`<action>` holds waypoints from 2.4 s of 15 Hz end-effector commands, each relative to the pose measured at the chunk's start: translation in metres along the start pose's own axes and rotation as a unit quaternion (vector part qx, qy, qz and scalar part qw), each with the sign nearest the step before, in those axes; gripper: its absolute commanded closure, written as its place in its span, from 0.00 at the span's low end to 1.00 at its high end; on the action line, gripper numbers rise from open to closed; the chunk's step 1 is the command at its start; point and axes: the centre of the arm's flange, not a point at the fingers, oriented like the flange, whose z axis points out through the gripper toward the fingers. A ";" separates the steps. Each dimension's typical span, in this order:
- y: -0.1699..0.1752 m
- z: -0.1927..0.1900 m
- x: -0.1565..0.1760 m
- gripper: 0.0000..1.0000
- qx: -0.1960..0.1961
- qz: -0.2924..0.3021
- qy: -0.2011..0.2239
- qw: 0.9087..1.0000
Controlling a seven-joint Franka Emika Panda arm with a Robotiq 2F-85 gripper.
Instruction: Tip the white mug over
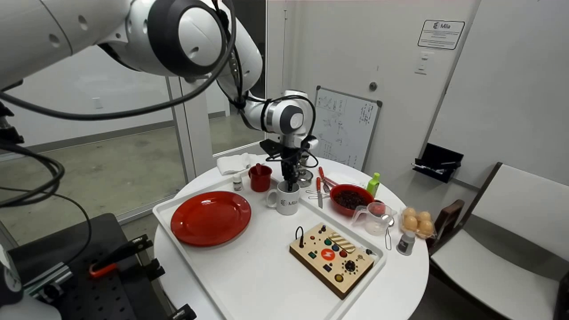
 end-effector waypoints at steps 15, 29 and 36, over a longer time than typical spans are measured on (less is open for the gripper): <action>0.030 -0.020 -0.028 0.98 0.120 -0.042 0.020 0.992; 0.099 -0.063 -0.081 0.98 0.245 -0.153 0.095 0.953; 0.098 -0.041 -0.058 0.98 0.390 -0.219 0.066 0.892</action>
